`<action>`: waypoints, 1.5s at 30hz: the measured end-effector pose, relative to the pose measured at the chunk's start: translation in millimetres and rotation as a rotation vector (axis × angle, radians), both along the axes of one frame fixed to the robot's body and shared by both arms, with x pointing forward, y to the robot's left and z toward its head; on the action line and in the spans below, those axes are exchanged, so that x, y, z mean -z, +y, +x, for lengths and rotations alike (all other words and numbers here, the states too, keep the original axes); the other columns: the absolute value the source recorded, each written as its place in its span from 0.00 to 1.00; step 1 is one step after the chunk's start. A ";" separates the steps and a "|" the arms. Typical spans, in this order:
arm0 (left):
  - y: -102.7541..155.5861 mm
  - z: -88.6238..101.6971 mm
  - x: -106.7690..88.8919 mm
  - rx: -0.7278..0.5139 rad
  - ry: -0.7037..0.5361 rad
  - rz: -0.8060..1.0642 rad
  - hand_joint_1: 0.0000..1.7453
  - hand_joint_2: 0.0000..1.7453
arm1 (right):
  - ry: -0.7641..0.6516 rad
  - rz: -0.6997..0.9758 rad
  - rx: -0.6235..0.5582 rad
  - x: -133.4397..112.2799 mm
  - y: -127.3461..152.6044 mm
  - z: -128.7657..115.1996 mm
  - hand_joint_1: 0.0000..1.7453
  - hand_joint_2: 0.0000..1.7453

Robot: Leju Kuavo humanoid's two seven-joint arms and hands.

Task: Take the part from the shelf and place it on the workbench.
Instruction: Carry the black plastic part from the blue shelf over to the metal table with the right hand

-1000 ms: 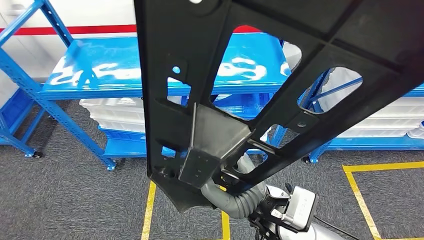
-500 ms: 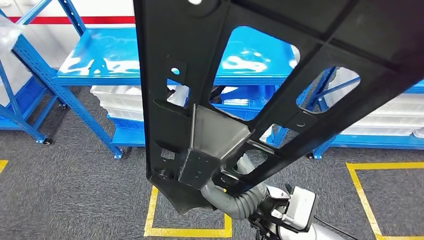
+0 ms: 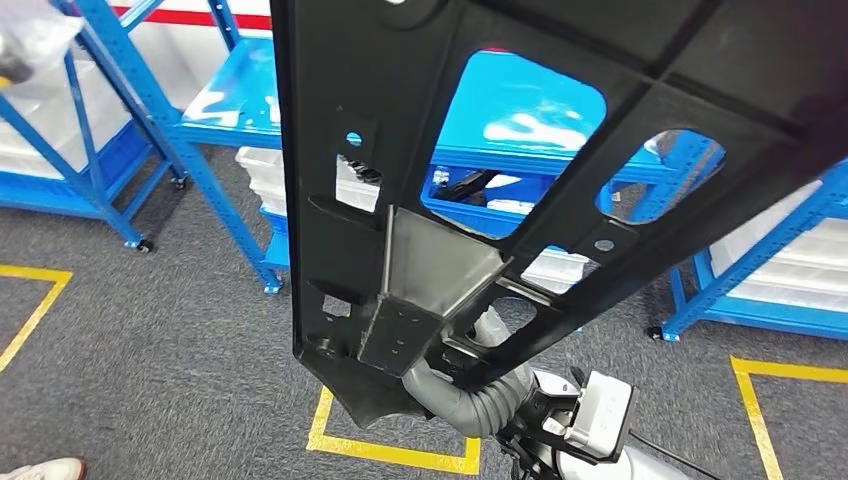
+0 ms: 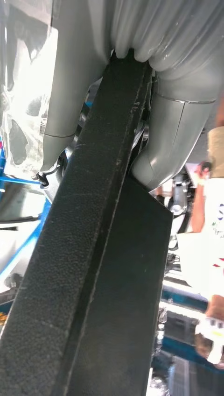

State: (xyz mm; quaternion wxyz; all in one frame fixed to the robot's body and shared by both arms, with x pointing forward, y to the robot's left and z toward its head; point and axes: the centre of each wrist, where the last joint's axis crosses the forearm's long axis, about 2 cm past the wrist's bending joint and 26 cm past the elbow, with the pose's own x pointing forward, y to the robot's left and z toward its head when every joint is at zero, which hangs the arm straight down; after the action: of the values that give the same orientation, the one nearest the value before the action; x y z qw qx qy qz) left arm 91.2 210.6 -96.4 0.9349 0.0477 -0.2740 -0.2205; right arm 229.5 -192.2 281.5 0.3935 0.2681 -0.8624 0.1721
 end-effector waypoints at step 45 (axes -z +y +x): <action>0.8 -6.6 1.4 -0.010 0.019 0.015 0.00 1.00 | 0.015 -0.021 0.017 3.4 -13.6 -11.9 1.00 1.00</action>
State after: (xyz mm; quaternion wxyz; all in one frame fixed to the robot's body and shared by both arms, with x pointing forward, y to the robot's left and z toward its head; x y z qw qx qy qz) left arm 84.6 211.4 -97.8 0.9381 0.0539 -0.2633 -0.2182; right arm 217.6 -205.9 278.1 0.4042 0.2579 -0.8598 0.1755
